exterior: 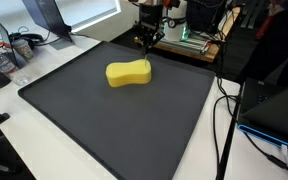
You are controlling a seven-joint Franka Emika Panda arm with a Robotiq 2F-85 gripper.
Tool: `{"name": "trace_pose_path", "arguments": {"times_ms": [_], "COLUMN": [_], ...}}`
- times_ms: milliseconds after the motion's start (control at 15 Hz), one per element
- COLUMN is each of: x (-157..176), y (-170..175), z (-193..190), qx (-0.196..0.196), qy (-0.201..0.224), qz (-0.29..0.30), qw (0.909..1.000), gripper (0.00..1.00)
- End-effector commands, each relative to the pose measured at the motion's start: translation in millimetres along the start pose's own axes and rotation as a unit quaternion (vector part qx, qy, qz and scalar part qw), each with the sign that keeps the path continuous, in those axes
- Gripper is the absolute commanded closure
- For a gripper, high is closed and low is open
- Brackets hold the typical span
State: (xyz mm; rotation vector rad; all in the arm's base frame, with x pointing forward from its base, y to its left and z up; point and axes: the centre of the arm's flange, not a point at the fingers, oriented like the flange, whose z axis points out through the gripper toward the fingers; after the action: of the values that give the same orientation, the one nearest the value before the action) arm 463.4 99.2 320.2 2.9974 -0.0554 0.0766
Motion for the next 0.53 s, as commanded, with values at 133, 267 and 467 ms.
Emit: {"name": "trace_pose_path", "arguments": {"times_ms": [133, 267, 467], "x": [16, 16, 15], "y": [-1, -1, -2], "z": [41, 53, 66], "qx": [-0.004, -0.002, -0.001], "qy": [-0.012, -0.019, -0.028], "qz": [0.010, 0.012, 0.012], "qw": [0.9999, 0.9998, 0.9995], "gripper": [0.97, 0.97, 0.97]}}
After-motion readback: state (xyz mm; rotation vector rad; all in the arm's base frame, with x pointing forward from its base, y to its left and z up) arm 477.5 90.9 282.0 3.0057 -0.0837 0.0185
